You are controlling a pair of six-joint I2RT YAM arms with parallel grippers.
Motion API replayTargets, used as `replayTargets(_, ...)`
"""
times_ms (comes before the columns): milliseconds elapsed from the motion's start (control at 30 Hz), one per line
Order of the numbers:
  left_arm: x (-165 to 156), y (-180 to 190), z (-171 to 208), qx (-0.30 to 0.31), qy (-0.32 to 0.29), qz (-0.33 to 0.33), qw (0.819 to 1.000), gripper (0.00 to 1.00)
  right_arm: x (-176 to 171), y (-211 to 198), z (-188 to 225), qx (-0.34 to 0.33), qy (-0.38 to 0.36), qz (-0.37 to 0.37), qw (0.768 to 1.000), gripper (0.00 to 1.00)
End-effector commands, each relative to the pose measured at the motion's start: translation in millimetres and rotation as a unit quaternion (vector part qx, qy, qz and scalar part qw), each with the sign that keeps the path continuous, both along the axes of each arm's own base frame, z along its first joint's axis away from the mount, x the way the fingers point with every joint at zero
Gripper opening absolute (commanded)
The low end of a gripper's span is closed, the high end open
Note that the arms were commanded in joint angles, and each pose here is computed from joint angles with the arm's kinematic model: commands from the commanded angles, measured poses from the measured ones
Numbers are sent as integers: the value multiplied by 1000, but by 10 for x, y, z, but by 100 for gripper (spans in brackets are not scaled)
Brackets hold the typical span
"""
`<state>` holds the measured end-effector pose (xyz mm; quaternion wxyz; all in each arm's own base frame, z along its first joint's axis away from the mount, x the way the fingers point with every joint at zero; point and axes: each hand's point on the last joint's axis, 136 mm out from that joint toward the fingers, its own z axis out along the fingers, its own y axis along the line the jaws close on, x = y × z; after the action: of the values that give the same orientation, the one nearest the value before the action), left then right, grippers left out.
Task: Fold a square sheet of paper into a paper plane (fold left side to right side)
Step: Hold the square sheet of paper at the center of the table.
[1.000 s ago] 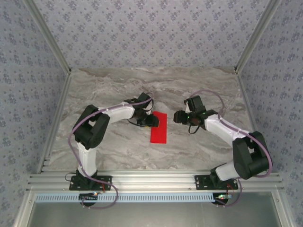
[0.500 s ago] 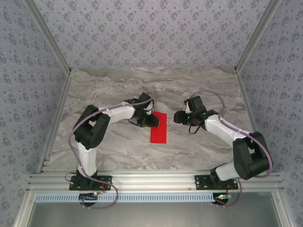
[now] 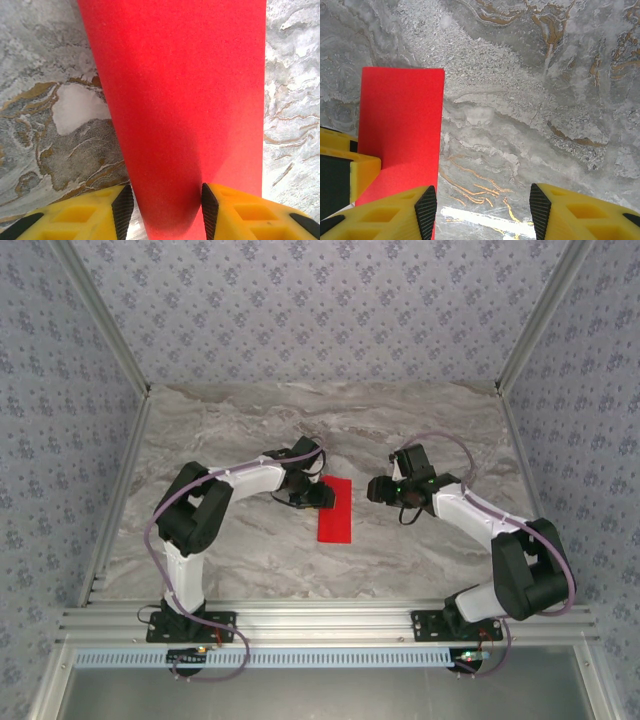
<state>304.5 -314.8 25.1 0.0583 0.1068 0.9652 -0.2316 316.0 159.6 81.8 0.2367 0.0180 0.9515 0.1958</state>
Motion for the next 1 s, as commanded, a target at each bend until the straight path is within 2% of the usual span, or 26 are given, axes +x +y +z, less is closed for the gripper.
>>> replayTargets(0, -14, 141, -194, 46, 3, 4, 999, 44, -58, -22, -4, -2, 4, 5, 1000, 55)
replayTargets(967, -40, 190, -187, 57, -4, -14, 998, 44, -61, -12, -17, 1, 6, 6, 1000, 57)
